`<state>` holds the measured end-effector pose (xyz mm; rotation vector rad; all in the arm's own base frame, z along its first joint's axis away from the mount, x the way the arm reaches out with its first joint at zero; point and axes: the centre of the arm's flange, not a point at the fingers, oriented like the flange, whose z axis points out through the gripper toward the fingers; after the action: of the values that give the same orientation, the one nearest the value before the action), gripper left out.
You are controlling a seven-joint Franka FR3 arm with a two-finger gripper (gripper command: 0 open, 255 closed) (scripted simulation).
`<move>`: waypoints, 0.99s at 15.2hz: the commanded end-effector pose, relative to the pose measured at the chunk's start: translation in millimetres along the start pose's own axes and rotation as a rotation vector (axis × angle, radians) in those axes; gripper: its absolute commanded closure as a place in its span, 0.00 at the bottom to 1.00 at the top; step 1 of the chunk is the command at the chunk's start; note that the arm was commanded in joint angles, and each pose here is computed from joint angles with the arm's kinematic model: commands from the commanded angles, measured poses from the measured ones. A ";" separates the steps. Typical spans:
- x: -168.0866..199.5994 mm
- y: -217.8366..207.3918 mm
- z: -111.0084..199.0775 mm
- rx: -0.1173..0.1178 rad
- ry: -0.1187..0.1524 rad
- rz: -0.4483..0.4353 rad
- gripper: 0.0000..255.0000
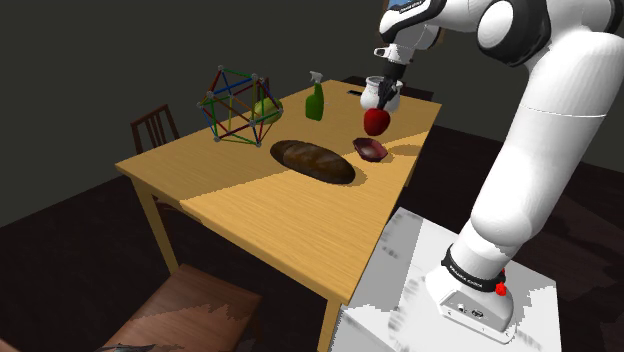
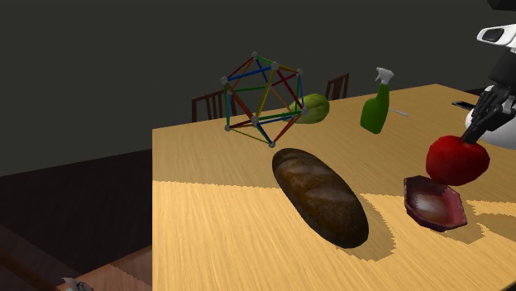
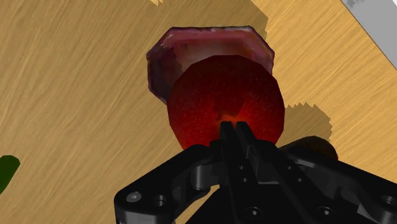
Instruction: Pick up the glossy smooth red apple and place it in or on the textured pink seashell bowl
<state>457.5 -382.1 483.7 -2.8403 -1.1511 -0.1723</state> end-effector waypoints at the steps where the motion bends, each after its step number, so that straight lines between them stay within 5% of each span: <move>1: -1.2 1.1 9.1 -0.001 0.000 0.000 1.00; 6: -5.0 1.8 38.0 -0.001 0.000 0.000 1.00; 14: -5.0 1.8 38.0 -0.001 0.000 0.000 1.00; 15: -5.0 1.8 38.0 -0.001 0.000 0.000 0.00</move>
<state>458.1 -382.7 445.3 -2.8406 -1.1512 -0.1727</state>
